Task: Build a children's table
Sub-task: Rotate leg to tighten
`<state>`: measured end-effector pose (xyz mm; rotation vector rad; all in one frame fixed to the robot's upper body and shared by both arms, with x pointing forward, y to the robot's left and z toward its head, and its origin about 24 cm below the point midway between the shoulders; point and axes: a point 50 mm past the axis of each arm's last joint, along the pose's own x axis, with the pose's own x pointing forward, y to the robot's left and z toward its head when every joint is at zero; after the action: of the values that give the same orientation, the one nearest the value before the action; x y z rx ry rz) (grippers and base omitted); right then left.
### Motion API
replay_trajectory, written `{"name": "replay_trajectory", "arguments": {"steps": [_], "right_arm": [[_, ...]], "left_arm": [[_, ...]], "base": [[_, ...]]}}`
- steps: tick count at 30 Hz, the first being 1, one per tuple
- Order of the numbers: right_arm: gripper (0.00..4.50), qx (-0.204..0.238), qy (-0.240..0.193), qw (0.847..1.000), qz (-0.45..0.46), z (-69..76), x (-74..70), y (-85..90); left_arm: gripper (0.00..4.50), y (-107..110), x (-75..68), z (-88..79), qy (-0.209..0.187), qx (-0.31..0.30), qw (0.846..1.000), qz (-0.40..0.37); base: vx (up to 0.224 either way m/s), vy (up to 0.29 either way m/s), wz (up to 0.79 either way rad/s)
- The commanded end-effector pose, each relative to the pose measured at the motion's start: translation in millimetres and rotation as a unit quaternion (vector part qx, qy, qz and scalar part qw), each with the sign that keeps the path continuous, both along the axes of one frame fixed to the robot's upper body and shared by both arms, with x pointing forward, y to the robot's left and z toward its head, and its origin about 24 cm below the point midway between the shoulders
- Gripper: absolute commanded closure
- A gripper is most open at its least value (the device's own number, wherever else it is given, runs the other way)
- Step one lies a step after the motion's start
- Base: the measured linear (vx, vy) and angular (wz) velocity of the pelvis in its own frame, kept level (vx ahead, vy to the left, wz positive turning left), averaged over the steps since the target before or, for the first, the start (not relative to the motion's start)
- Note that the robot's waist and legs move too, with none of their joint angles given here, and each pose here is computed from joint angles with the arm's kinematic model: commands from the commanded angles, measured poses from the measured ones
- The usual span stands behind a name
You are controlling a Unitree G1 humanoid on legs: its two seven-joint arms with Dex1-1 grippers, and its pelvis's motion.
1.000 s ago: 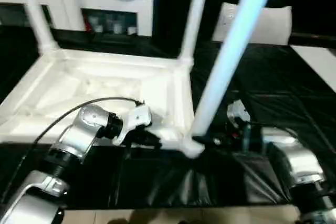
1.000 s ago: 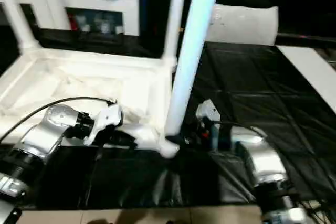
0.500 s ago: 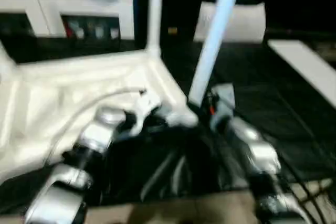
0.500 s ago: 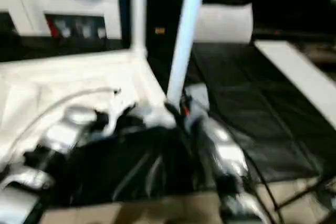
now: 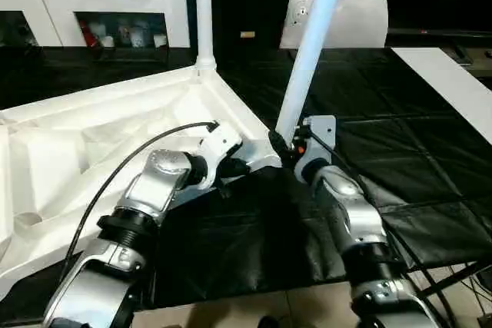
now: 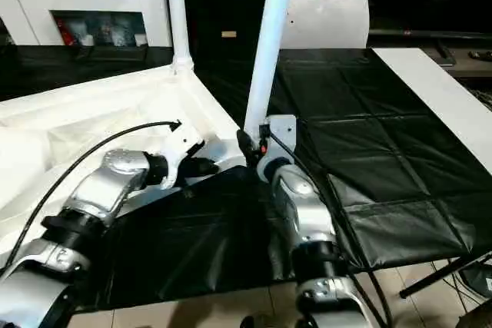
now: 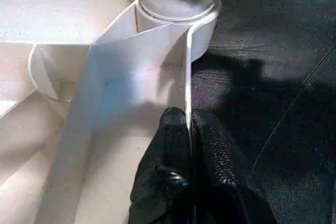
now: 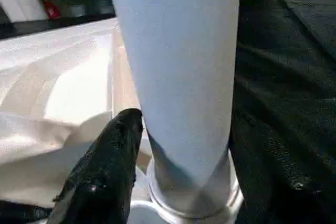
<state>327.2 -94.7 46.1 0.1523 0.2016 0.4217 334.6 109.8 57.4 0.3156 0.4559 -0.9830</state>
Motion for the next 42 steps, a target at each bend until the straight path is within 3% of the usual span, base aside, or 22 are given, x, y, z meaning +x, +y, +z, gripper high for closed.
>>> {"name": "replay_trajectory", "arguments": {"steps": [1, 3, 9, 12, 17, 22, 24, 26, 30, 37, 42], "right_arm": [[1.44, 0.002, 0.004, 0.998, 0.06, -8.4, -11.5, 3.1], [1.07, 0.002, -0.014, 0.998, 0.064, -4.8, -16.2, -20.6], [0.63, -0.018, -0.048, 0.989, 0.135, 3.8, -38.5, -69.7], [0.47, -0.03, -0.032, 0.983, 0.176, 5.3, -52.7, -95.1], [0.08, -0.01, -0.032, 0.978, 0.204, 18.1, -65.6, -110.7], [0.03, -0.01, -0.043, 0.974, 0.221, 23.1, -72.1, -106.6], [0.03, -0.007, -0.04, 0.968, 0.246, 23.6, -76.6, -96.9], [0.0, 0.003, -0.035, 0.964, 0.262, 25.2, -77.5, -88.8], [0.0, 0.011, -0.04, 0.963, 0.265, 26.7, -75.2, -82.6], [0.0, 0.027, -0.05, 0.951, 0.305, 33.3, -75.6, -64.6], [0.0, 0.067, -0.066, 0.939, 0.332, 44.0, -76.5, -42.6]], "left_arm": [[4.5, -11.5, -0.4, 24.4, -0.066, -0.039, 0.995, -0.062], [4.5, -3.9, -4.9, 21.7, -0.061, -0.032, 0.994, -0.082], [4.5, 10.8, -13.5, 16.1, -0.056, -0.007, 0.99, -0.132], [4.5, 15.1, -15.0, 15.9, -0.057, -0.005, 0.987, -0.151], [4.5, 19.5, -12.0, 16.6, -0.075, 0.01, 0.984, -0.161], [4.5, 18.4, -8.4, 19.2, -0.091, 0.004, 0.984, -0.151], [4.5, 16.4, -5.9, 21.9, -0.103, -0.011, 0.986, -0.131], [4.06, 16.1, -6.2, 25.1, -0.102, -0.03, 0.986, -0.126], [3.76, 16.2, -8.2, 26.8, -0.101, -0.042, 0.986, -0.127], [3.26, 28.4, -22.5, 36.6, -0.086, -0.081, 0.985, -0.126], [2.86, 57.3, -51.7, 45.2, -0.051, -0.103, 0.987, -0.111]], "base": [[0.0, 0.0, 0.0], [0.0, 0.0, 0.0], [0.0, 0.0, 0.0], [0.0, 0.0, 0.0], [0.0, 0.0, 0.0], [0.0, 0.0, 0.0], [0.0, 0.0, 0.0], [0.0, 0.0, 0.0], [0.0, 0.0, 0.0], [0.0, 0.0, 0.0], [0.0, 0.0, 0.0]]}}
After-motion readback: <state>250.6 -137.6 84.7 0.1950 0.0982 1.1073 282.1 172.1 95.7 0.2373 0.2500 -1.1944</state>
